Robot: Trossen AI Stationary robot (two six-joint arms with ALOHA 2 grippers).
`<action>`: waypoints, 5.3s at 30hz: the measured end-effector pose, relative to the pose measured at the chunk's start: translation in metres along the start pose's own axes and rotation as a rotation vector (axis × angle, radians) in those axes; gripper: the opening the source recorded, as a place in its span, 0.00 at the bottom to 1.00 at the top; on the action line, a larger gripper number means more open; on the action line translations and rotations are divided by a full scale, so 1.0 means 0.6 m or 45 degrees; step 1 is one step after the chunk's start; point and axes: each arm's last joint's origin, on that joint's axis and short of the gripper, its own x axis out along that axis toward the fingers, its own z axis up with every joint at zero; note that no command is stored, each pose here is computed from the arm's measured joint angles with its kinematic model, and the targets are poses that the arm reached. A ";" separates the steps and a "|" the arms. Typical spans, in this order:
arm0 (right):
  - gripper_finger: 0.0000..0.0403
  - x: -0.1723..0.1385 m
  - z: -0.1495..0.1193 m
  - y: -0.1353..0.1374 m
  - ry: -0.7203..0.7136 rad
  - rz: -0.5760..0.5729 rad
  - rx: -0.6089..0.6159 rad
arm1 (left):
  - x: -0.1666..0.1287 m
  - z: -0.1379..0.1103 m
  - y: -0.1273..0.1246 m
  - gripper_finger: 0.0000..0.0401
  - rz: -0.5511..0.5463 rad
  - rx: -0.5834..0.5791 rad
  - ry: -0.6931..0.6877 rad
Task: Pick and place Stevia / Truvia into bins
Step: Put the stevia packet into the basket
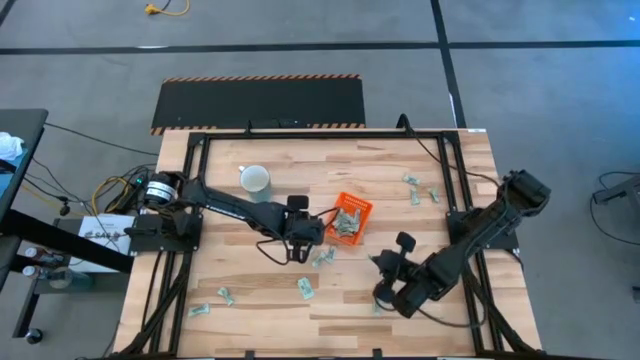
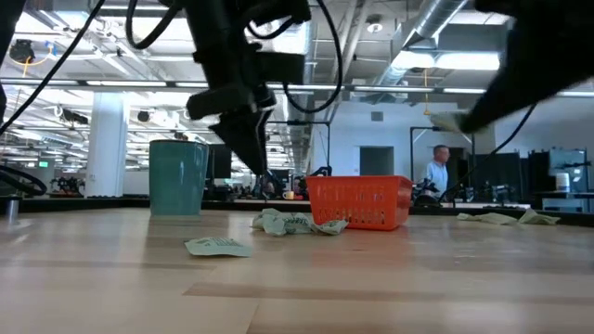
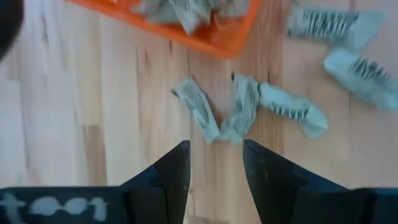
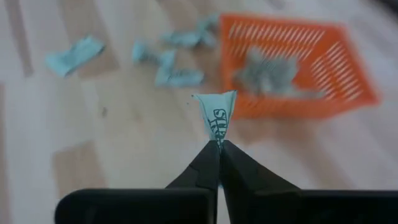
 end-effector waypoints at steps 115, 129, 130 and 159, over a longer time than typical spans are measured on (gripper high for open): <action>0.19 -0.063 -0.043 -0.163 0.044 -0.019 0.186 | 0.087 -0.065 -0.001 0.01 -0.157 -0.092 -0.236; 0.19 -0.063 -0.043 -0.164 0.045 -0.022 0.183 | 0.016 -0.057 0.021 0.00 -0.038 -0.111 -0.360; 0.19 -0.063 -0.043 -0.164 0.042 -0.023 0.183 | 0.004 -0.056 0.024 0.00 -0.038 -0.117 -0.390; 0.19 -0.034 -0.024 -0.197 0.048 -0.229 0.445 | 0.044 -0.002 0.080 0.00 -0.173 -0.169 -0.843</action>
